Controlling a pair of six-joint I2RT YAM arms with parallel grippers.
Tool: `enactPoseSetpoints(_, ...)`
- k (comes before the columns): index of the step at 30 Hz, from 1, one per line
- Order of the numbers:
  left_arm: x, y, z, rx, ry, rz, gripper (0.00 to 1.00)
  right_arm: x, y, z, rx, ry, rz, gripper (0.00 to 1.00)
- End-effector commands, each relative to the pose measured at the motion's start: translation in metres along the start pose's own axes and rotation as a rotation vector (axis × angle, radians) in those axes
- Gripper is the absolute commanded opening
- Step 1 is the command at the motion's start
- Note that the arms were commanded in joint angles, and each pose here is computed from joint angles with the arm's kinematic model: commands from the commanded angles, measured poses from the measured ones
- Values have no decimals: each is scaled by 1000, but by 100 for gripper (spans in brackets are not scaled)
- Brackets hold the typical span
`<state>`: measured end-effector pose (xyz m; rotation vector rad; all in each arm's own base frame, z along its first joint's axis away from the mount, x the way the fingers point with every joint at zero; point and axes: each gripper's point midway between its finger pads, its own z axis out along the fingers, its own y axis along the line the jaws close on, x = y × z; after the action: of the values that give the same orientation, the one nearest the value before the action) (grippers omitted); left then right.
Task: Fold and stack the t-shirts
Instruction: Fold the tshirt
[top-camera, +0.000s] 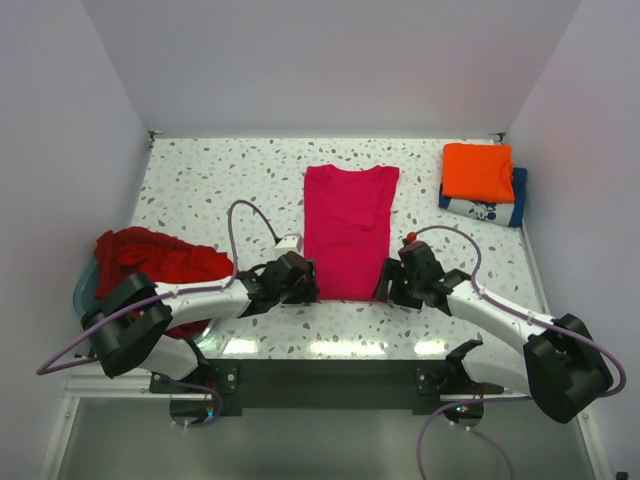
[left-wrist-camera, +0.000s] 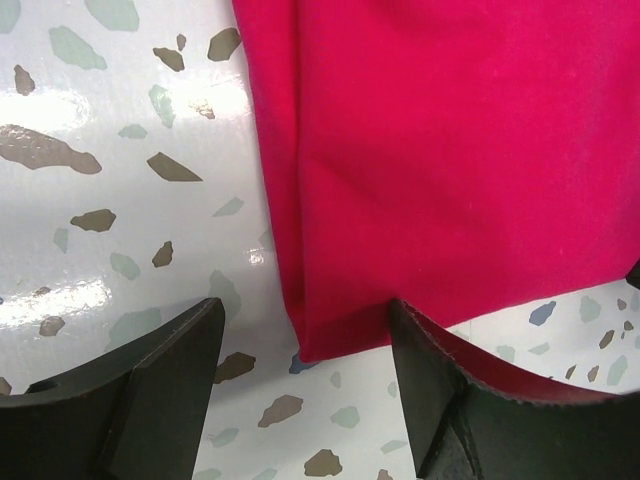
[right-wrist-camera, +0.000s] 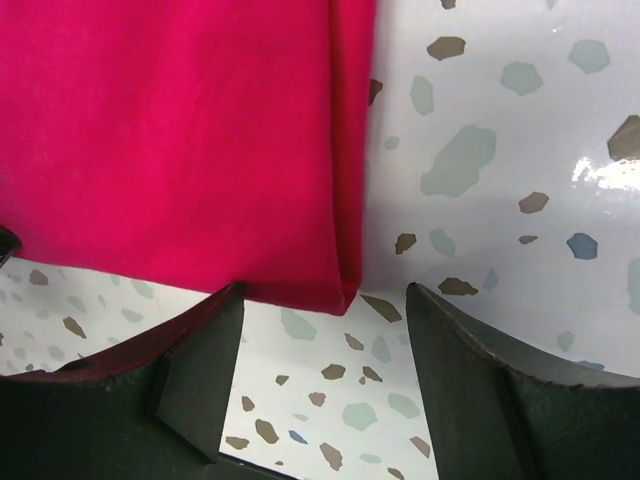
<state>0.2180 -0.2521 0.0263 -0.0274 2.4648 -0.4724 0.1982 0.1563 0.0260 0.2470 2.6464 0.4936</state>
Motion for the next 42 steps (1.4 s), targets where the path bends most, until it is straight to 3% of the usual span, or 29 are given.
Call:
enactPoseSetpoints(1,14,12,3,-44,32,-6,71,0,0,7,12,-15,7,69)
enactPoseSetpoints(21,18,26,1,-85,19,-24,61,11,-20,21,133,8,-10,48)
enactPoseSetpoints(29,25,22,6,-61,45,-11,45,12,-22,22,140,11,-14,45)
enactPoseSetpoints(34,29,15,6,-33,57,-8,41,14,-24,22,147,17,-17,40)
enactPoseSetpoints(38,35,15,4,-23,70,-6,34,16,-22,21,141,20,-26,31)
enactPoseSetpoints(42,43,16,3,-8,94,-15,17,19,-21,18,144,26,-39,12)
